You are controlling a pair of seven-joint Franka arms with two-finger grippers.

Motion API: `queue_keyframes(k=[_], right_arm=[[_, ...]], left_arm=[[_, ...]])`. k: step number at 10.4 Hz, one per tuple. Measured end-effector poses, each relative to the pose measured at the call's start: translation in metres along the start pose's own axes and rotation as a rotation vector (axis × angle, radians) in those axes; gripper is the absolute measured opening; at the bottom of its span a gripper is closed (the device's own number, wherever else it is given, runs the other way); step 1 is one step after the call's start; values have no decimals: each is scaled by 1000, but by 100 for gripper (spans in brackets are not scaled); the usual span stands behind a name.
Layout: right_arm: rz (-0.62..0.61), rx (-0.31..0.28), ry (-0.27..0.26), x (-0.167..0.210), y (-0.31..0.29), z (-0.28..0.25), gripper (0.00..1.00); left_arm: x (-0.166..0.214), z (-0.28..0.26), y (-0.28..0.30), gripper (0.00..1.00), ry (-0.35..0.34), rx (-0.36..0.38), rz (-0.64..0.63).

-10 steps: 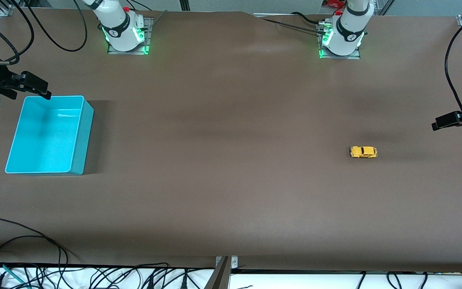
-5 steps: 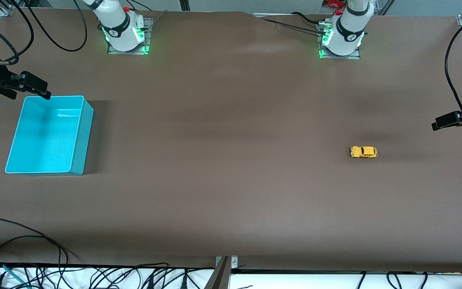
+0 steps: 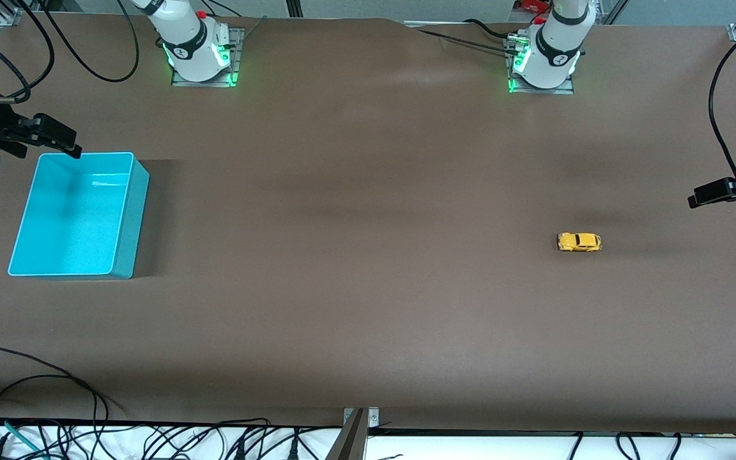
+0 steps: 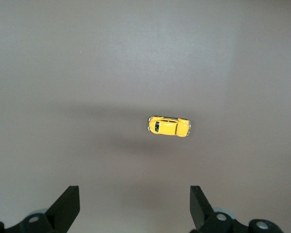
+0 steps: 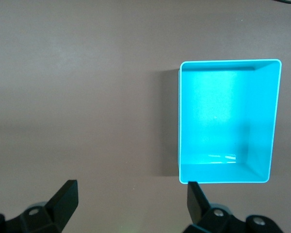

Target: Wind up and store yellow beetle car

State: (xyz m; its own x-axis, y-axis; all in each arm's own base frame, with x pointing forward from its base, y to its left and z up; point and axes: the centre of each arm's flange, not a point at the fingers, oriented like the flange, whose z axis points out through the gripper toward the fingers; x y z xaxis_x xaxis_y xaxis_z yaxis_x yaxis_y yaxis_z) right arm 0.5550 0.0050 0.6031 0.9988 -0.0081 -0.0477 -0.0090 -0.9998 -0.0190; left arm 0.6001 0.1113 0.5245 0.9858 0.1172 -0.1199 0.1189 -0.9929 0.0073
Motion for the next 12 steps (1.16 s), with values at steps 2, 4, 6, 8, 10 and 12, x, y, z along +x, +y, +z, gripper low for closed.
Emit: queue_keyframes(k=[2,4,6,8,10,12], right_arm=[[0,2,0,0,0,0,100],[0,2,0,0,0,0,100],[0,3,-1,0,0,0,100],[0,3,-1,0,0,0,100],[0,3,-1,0,0,0,100],[0,3,-1,0,0,0,100]], left_arm=[[1,2,3,100,-3,0,6],[2,2,28,100,-3,-4,51],[2,1,54,100,-2,-7,94],[2,1,55,100,-2,-7,96],[2,1,52,100,-2,-7,92],[1,3,49,100,-14,-8,87]])
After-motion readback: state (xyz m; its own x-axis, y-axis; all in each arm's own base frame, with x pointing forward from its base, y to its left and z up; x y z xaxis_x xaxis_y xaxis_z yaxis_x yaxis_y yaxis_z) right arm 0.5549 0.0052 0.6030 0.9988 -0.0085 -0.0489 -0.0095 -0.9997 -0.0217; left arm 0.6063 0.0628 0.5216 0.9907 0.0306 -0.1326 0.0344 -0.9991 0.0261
